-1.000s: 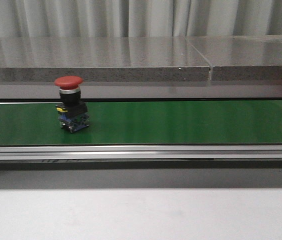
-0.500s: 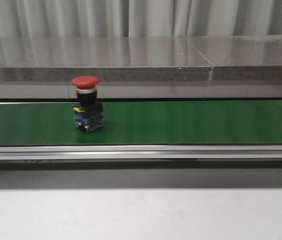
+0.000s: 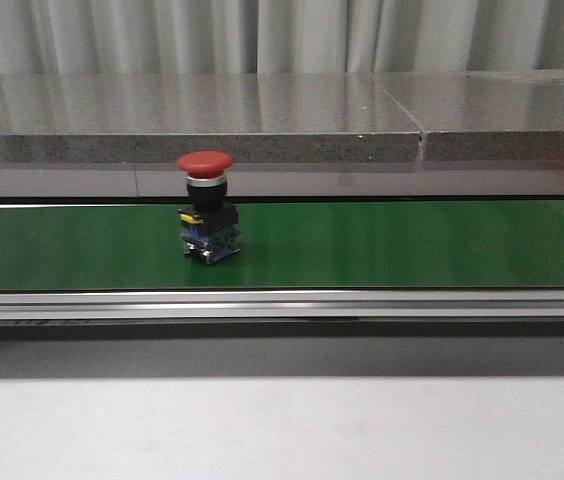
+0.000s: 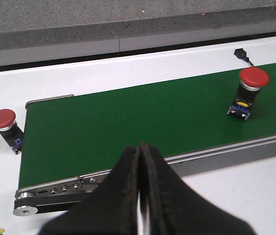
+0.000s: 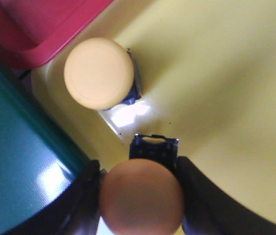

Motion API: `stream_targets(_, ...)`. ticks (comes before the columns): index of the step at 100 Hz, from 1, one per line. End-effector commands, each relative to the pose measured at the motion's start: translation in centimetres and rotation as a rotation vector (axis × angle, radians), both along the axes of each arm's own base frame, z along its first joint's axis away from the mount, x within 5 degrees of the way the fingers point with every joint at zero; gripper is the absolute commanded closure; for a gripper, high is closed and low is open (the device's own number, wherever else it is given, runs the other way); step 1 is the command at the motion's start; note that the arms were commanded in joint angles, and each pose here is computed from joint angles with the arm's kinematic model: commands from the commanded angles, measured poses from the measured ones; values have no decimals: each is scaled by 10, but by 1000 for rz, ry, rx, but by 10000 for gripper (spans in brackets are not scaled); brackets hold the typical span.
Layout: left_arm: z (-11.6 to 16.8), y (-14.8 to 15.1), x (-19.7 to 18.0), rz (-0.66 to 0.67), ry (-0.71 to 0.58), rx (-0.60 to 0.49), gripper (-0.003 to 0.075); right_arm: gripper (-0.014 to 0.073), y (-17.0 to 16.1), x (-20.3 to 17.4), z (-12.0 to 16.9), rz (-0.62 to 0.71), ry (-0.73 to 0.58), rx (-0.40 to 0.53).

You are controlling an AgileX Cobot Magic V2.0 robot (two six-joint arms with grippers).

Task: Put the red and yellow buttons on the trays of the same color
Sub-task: 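Lower the yellow button into the yellow tray and open the right gripper, then lower the right gripper onto the red button on the belt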

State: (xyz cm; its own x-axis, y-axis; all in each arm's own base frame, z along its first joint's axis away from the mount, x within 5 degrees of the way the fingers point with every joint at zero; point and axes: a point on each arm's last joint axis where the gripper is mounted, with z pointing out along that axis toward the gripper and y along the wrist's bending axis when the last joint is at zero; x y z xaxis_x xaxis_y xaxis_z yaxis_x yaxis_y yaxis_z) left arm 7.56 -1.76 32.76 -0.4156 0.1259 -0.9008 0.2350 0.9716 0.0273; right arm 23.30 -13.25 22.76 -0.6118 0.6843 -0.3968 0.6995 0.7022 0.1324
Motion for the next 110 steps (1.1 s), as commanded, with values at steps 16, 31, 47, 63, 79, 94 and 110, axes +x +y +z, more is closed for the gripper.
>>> stream_targets(16, 14, -1, 2, -1, -83, -28, 741, 504, -8, 9, 6, -11, -75, -43)
stream_targets(31, 14, -1, 2, -1, -83, -28, 741, 453, -9, 11, 1, -11, -59, -33)
stream_targets(47, 14, -1, 2, -1, -83, -28, 741, 178, -9, 11, 0, -11, -63, -36)
stream_targets(63, 14, -1, 2, -1, -83, -28, 741, 85, -9, 12, 1, -11, -67, -39)
stream_targets(79, 14, -1, 2, -1, -83, -28, 741, 85, -8, 9, 9, -10, -94, -58)
stream_targets(94, 14, -1, 2, -1, -83, -28, 741, 85, -4, 0, 32, 4, -157, -123)
stream_targets(110, 14, -1, 2, -1, -83, -28, 741, 85, 5, -14, 60, 11, -247, -183)
